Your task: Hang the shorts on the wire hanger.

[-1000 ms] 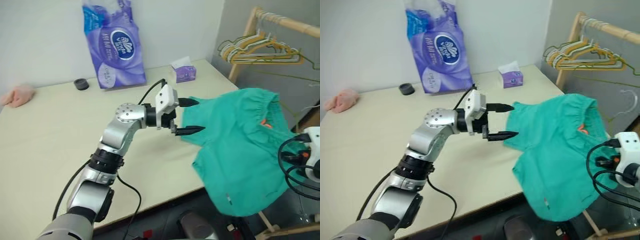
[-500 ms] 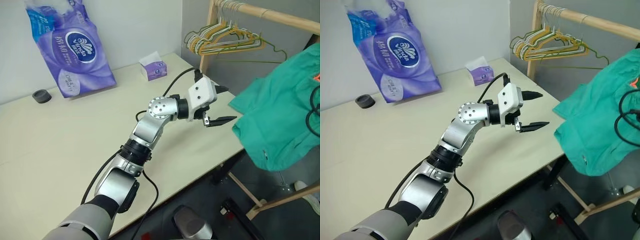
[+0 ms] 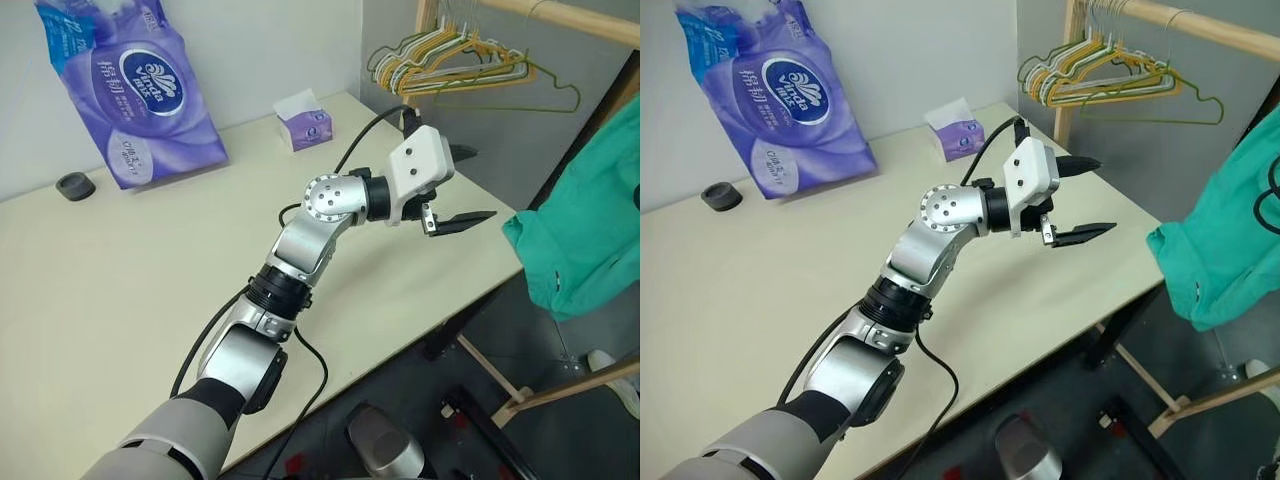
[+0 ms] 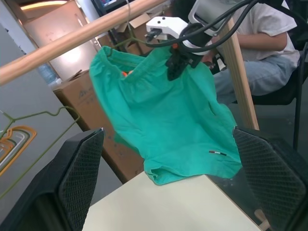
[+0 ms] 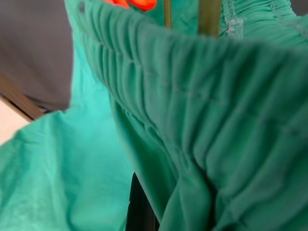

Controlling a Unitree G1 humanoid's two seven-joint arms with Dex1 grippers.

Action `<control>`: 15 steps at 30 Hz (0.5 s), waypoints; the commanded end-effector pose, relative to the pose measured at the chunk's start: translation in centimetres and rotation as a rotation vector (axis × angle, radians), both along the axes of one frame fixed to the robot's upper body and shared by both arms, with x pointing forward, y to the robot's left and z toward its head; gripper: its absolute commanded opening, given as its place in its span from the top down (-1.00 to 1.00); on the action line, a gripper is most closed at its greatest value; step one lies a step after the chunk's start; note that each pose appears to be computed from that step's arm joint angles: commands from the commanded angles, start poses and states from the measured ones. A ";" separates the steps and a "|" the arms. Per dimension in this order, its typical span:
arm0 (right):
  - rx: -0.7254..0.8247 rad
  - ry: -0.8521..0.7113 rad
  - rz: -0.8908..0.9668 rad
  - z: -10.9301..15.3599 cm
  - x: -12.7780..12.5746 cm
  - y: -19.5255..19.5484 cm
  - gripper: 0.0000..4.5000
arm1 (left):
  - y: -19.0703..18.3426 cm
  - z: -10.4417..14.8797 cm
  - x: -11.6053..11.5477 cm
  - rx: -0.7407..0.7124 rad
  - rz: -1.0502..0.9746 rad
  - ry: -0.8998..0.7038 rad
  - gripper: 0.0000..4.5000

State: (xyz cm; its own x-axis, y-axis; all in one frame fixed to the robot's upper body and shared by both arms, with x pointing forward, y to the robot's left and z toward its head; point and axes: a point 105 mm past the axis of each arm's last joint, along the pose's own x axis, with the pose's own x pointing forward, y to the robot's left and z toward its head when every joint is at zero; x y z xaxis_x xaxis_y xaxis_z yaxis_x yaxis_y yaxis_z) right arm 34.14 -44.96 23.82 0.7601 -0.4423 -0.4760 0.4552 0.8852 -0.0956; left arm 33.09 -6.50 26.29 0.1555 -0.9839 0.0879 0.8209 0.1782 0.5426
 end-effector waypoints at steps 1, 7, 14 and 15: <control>-0.007 -0.014 -0.013 0.9 -0.7 -0.9 1.00 | -0.2 2.2 -0.5 -0.045 -0.019 -0.047 -1.00; 0.046 0.003 -0.006 -0.1 -0.7 -0.5 1.00 | -0.8 2.9 -1.0 -0.040 -0.056 -0.060 -1.00; 0.062 -0.018 0.011 -0.2 -0.3 -0.2 1.00 | -1.9 3.5 -1.3 -0.055 -0.093 -0.030 -1.00; 0.065 -0.035 0.013 0.1 -0.1 -0.1 1.00 | -2.0 3.5 -1.4 -0.054 -0.108 -0.012 -1.00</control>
